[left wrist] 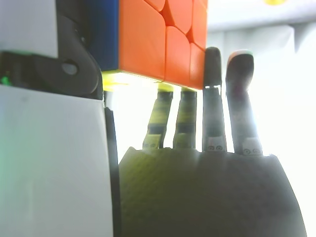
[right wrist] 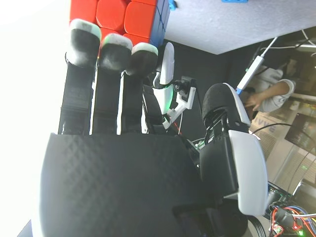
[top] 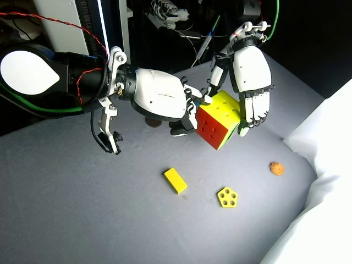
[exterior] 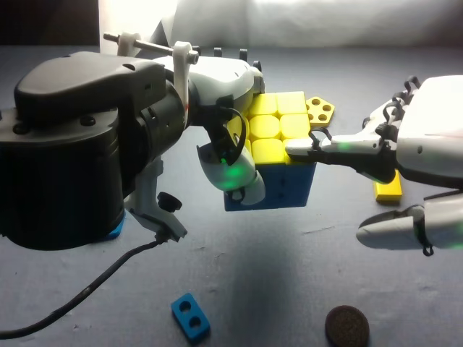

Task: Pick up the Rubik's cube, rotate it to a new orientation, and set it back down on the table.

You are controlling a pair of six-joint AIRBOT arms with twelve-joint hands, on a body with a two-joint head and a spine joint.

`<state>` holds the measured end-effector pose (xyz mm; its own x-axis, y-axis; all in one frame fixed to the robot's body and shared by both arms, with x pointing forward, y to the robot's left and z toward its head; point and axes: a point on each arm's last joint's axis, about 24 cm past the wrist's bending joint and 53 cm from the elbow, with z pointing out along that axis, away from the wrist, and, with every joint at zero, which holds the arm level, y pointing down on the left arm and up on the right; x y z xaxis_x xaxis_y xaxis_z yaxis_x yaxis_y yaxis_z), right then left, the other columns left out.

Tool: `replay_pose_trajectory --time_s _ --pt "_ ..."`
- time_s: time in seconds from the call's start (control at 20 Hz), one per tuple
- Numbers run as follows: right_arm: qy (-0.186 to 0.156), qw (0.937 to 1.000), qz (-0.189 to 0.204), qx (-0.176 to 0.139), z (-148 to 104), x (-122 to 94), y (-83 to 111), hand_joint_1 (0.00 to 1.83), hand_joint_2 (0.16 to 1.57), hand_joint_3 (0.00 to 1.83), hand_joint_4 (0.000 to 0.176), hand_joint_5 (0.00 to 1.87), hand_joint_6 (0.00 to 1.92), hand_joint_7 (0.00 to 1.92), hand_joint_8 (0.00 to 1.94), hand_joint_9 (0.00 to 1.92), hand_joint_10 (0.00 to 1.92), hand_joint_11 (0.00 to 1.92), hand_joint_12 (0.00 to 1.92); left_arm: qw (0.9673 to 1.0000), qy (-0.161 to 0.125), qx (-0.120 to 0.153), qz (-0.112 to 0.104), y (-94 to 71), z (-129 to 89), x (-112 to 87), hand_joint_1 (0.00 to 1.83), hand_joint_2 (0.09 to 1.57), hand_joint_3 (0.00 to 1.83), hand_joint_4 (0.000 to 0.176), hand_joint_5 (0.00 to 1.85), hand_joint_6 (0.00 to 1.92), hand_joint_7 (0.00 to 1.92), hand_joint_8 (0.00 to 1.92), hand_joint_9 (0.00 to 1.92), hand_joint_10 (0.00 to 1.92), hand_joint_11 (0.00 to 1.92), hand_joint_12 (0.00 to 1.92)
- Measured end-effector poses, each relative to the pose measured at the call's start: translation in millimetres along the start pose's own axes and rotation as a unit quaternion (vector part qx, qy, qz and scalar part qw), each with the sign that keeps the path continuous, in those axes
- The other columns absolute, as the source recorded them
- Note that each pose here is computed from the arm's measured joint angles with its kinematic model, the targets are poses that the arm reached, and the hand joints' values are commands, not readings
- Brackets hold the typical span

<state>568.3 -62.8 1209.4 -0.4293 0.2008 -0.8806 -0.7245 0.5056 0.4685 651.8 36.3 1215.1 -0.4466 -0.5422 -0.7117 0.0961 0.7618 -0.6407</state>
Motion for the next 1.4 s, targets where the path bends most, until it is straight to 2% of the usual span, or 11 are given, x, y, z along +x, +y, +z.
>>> replay_pose_trajectory --time_s 0.1,0.15,0.25,0.35,0.75,0.9,1.0,1.15,1.25,1.3,1.4 --pt "0.008 0.9999 -0.004 0.005 -0.8 5.3 -3.0 0.10 1.28 0.00 0.000 0.15 0.00 0.65 1.92 0.80 1.92 0.72 1.92 1.0000 -0.002 0.001 -0.001 -0.8 0.2 -1.7 1.10 1.36 0.00 0.000 0.64 1.46 0.48 1.87 0.32 1.86 0.26 1.92" --pt "0.009 0.9999 -0.003 0.005 -1.1 6.5 -3.3 0.11 1.27 0.00 0.000 0.16 0.01 0.66 1.90 0.84 1.92 0.76 1.92 1.0000 -0.002 0.001 0.000 -1.0 0.2 -1.9 1.07 1.38 0.01 0.000 0.60 1.53 0.44 1.90 0.29 1.88 0.23 1.92" --pt "0.011 0.9999 0.001 0.005 -1.9 8.9 -4.0 0.12 1.27 0.00 0.000 0.16 0.00 0.64 1.91 0.82 1.92 0.78 1.92 1.0000 -0.001 0.002 -0.001 -1.0 0.2 -1.5 1.13 1.34 0.00 0.000 0.69 1.38 0.51 1.84 0.34 1.84 0.26 1.92" --pt "0.011 0.9999 -0.002 0.005 -1.9 9.0 -3.8 0.12 1.26 0.00 0.000 0.16 0.00 0.65 1.86 0.83 1.92 0.79 1.92 1.0000 -0.001 0.002 -0.001 -1.0 0.2 -1.3 1.06 1.39 0.01 0.000 0.60 1.56 0.43 1.91 0.31 1.91 0.27 1.92" --pt "0.008 0.9998 -0.015 0.007 2.1 10.0 -4.2 0.14 1.26 0.00 0.000 0.16 0.00 0.65 1.88 0.82 1.92 0.77 1.92 1.0000 -0.004 -0.003 0.001 0.8 0.2 -3.0 1.11 1.36 0.00 0.000 0.66 1.42 0.48 1.87 0.32 1.88 0.25 1.92" --pt "0.012 0.9998 -0.012 0.009 2.0 14.1 -5.7 0.13 1.26 0.00 0.000 0.16 0.00 0.64 1.88 0.82 1.92 0.77 1.92 1.0000 -0.004 -0.002 -0.001 0.4 0.2 -3.0 1.08 1.38 0.00 0.000 0.61 1.52 0.46 1.88 0.31 1.88 0.25 1.92" --pt "0.028 0.9994 -0.015 0.011 7.8 27.1 -5.6 0.13 1.26 0.00 0.000 0.16 0.00 0.67 1.89 0.83 1.92 0.78 1.92 1.0000 -0.006 0.000 0.001 -0.5 0.4 -4.0 1.06 1.39 0.01 0.000 0.57 1.57 0.45 1.90 0.32 1.92 0.27 1.92" --pt "0.027 0.9993 -0.015 0.021 12.8 29.7 -8.6 0.14 1.25 0.00 0.000 0.17 0.00 0.67 1.89 0.82 1.92 0.76 1.92 1.0000 -0.006 -0.001 0.001 0.0 0.4 -4.3 1.11 1.35 0.00 0.000 0.66 1.42 0.49 1.86 0.33 1.86 0.24 1.92" --pt "0.027 0.9993 -0.013 0.023 13.9 30.1 -9.3 0.14 1.26 0.00 0.000 0.16 0.00 0.65 1.88 0.82 1.92 0.77 1.92 1.0000 -0.009 -0.001 0.002 -0.1 0.2 -6.0 1.10 1.36 0.00 0.000 0.65 1.44 0.48 1.87 0.34 1.87 0.27 1.92" --pt "0.027 0.9993 -0.015 0.023 14.4 30.6 -8.8 0.12 1.26 0.00 0.000 0.17 0.00 0.66 1.84 0.83 1.92 0.77 1.92 1.0000 -0.009 -0.001 0.002 -0.1 0.2 -6.0 1.07 1.38 0.01 0.000 0.60 1.53 0.45 1.89 0.32 1.90 0.26 1.92" --pt "0.024 0.9992 -0.017 0.025 14.4 29.3 -10.2 0.13 1.26 0.00 0.000 0.16 0.00 0.67 1.87 0.83 1.92 0.76 1.92 1.0000 -0.009 -0.001 0.002 -0.1 0.2 -6.0 1.10 1.36 0.00 0.000 0.65 1.45 0.49 1.85 0.34 1.85 0.28 1.92"
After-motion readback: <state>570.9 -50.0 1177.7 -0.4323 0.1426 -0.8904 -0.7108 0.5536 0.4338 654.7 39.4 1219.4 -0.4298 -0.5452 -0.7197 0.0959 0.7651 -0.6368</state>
